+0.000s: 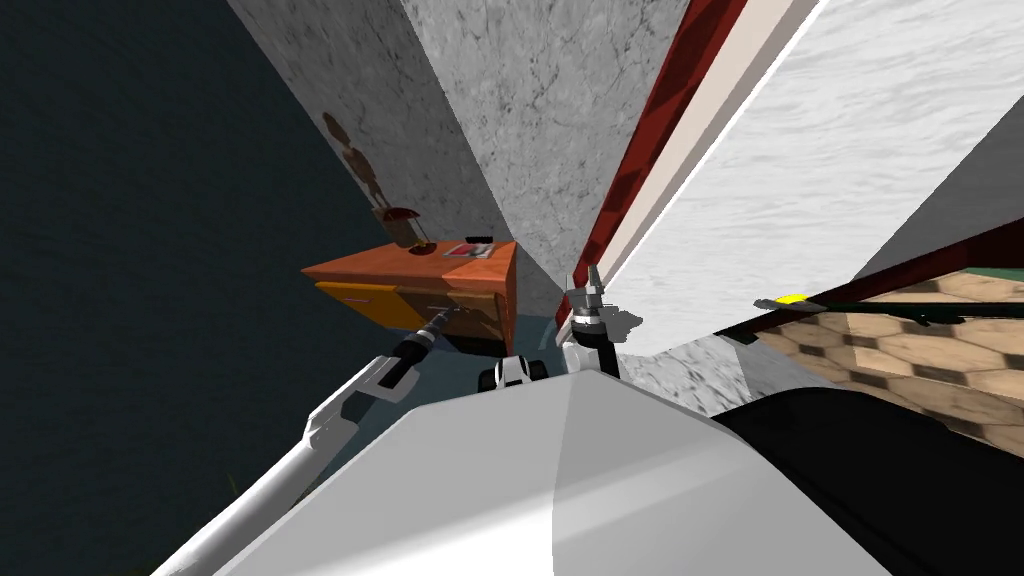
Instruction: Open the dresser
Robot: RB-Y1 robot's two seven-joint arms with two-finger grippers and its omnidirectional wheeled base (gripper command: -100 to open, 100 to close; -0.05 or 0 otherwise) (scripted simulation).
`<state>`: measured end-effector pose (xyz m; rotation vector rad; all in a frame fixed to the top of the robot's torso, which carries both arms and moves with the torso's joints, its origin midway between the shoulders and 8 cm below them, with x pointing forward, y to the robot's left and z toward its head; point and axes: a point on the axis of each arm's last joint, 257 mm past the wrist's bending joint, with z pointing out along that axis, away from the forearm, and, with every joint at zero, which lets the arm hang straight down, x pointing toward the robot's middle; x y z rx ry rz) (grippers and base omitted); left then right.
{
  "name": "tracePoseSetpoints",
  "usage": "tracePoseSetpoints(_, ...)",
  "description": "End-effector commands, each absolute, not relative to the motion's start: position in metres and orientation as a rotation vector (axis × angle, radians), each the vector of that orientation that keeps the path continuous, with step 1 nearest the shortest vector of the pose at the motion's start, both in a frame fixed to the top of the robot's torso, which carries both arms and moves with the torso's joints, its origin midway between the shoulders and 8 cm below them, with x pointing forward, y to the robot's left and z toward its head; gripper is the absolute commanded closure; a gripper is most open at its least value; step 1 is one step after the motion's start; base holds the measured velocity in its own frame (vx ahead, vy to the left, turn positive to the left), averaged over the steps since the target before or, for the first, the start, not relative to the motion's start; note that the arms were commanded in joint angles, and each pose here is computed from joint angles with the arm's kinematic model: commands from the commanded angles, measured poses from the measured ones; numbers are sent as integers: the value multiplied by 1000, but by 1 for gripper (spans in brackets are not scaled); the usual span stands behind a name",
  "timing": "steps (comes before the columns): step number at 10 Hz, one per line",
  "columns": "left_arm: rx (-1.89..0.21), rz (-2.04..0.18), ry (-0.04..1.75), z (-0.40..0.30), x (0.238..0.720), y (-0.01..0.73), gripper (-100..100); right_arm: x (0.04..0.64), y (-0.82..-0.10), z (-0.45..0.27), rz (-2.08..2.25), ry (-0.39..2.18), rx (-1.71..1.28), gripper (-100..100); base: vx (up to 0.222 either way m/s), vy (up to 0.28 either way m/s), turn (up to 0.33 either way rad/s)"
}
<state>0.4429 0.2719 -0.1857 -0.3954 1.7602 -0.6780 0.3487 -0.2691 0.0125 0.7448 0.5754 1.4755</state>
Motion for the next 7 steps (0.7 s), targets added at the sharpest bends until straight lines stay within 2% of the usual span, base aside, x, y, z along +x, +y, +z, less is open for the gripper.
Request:
tracePoseSetpoints(1, -327, -724, 1770, -182, 427, 248, 100, 349, -269, 13, 1476, 575, 745, 0, 126, -4, 208)
tracePoseSetpoints(6, -230, -814, 1798, -179, 389, 204, 100, 349, -269, 13, 1476, 575, 745, 0, 102, -10, 236)
tracePoseSetpoints(7, -255, -802, 1797, -183, 392, 212, 100, 349, -269, 13, 1476, 575, 745, 0, 45, -3, 43)
